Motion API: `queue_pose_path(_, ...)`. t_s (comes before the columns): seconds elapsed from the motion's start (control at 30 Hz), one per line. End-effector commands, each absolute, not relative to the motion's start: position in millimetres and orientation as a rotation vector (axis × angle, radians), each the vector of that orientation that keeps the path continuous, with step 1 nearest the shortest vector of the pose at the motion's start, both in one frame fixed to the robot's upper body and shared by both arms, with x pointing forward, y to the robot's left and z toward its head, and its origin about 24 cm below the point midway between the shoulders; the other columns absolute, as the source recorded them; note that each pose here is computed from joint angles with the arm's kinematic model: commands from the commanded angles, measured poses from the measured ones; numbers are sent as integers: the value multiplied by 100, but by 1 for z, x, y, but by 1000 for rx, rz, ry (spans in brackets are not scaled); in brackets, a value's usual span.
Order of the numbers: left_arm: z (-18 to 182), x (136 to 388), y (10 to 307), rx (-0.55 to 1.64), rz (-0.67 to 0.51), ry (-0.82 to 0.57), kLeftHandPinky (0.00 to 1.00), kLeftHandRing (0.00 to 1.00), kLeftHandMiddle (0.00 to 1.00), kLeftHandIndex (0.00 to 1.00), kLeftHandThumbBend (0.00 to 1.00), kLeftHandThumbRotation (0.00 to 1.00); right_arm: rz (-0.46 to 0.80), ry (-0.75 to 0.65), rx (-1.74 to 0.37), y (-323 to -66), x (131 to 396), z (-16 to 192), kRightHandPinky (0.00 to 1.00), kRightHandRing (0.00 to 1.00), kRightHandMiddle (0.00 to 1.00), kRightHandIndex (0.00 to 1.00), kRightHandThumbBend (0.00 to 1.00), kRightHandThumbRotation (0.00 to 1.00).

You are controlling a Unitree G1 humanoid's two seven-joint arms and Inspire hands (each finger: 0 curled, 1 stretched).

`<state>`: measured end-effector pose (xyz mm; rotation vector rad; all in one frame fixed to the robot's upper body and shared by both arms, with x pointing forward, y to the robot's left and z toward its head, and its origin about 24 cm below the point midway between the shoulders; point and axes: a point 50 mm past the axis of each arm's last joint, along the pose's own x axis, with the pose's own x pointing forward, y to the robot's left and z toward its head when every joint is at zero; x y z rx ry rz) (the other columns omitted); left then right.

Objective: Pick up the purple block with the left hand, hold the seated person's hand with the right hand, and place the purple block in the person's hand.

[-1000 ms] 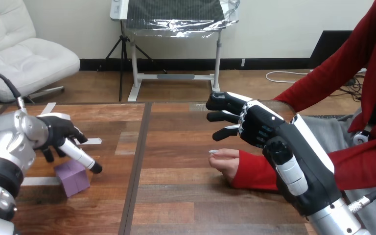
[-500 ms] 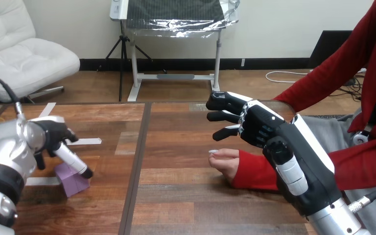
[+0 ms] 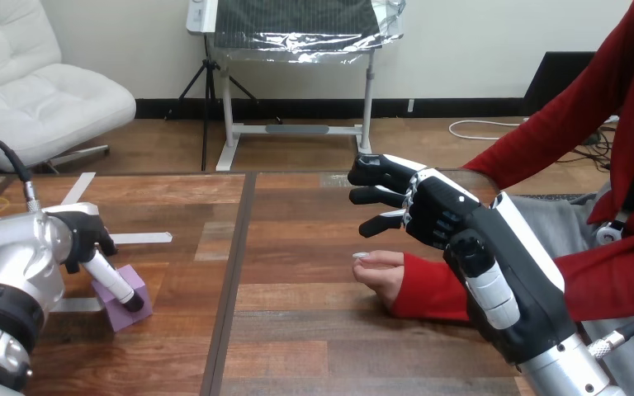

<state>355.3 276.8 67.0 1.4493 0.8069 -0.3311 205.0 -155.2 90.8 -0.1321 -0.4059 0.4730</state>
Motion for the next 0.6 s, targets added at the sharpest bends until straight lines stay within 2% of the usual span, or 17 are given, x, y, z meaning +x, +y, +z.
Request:
queue_pose_path(0.0,79,365,268,1508,-317,746,62,81,86,86,92,31,466,-505,-138,-156,210,110,65,79,82,82,91,100)
queue_pose_path(0.37,77,364,270,1511,-322,765,55,75,82,86,92,28,464,-506,-135,-156,210,110,65,79,82,82,91,100)
queue_pose_path(0.5,76,364,270,1514,-332,771,62,79,85,87,92,28,465,-506,-129,-156,210,110,65,79,82,82,91,100)
queue_pose_path(0.57,76,364,270,1514,-334,769,70,83,87,87,92,28,465,-508,-129,-156,210,110,65,79,82,81,91,100)
